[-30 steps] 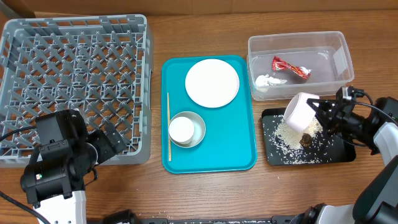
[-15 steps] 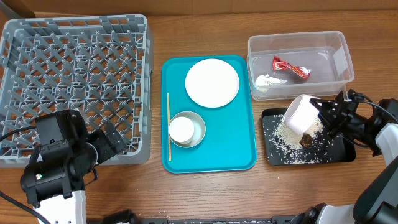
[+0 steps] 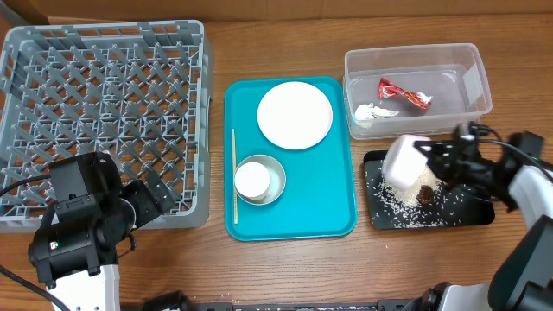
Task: Sort waste into correct bins and load items into the dishwasher
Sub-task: 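Tip the bowl over the black tray to dump the food scraps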
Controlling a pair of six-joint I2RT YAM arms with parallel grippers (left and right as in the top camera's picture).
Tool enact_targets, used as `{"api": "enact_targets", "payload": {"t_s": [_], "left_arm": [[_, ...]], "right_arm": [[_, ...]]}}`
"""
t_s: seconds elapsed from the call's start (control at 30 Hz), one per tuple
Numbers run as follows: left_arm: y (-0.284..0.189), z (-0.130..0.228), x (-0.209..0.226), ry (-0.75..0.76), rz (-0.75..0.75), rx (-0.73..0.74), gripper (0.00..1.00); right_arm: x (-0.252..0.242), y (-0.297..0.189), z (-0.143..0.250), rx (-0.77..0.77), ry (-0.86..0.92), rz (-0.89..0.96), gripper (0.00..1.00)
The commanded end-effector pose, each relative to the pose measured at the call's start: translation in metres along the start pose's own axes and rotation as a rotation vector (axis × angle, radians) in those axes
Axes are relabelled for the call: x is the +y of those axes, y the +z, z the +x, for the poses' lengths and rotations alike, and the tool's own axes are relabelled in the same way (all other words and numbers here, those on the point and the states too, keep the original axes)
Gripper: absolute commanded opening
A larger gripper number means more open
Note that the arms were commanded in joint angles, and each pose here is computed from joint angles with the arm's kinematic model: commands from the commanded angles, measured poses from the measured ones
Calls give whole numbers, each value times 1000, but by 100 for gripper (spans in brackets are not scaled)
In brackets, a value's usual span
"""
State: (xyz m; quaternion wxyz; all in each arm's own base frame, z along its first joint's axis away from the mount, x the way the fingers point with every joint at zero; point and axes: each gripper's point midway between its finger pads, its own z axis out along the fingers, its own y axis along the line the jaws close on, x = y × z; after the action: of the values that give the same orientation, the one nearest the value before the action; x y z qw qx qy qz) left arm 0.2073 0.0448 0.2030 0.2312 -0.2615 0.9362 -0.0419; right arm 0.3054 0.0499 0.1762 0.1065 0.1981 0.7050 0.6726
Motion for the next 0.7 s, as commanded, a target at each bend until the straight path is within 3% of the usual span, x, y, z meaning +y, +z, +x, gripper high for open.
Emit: {"api": "enact_targets", "payload": {"t_s": [0.0, 0.23, 0.33, 0.4, 0.5, 0.57, 0.6, 0.67], "left_arm": [[-5, -4, -2, -12, 10, -15, 100], [-5, -4, -2, -12, 10, -16, 100], [-5, -3, -2, -12, 9, -15, 100], [-5, -3, -2, -12, 9, -15, 100], [-5, -4, -2, -12, 10, -15, 100], [-5, -3, -2, -12, 9, -15, 100], [-5, -3, -2, -12, 9, -15, 100], [-5, -3, -2, -12, 9, -15, 100]], "right_arm": [[30, 16, 11, 61, -305, -15, 4], [17, 24, 8, 47, -319, 204, 4], [26, 25, 11, 55, -354, 174, 4], [24, 22, 5, 24, -250, 189, 4], [2, 9, -5, -84, 79, 309, 4], [9, 9, -2, -76, 150, 261, 4], [24, 12, 1, -38, 99, 183, 4], [73, 14, 15, 92, -171, -89, 4]]}}
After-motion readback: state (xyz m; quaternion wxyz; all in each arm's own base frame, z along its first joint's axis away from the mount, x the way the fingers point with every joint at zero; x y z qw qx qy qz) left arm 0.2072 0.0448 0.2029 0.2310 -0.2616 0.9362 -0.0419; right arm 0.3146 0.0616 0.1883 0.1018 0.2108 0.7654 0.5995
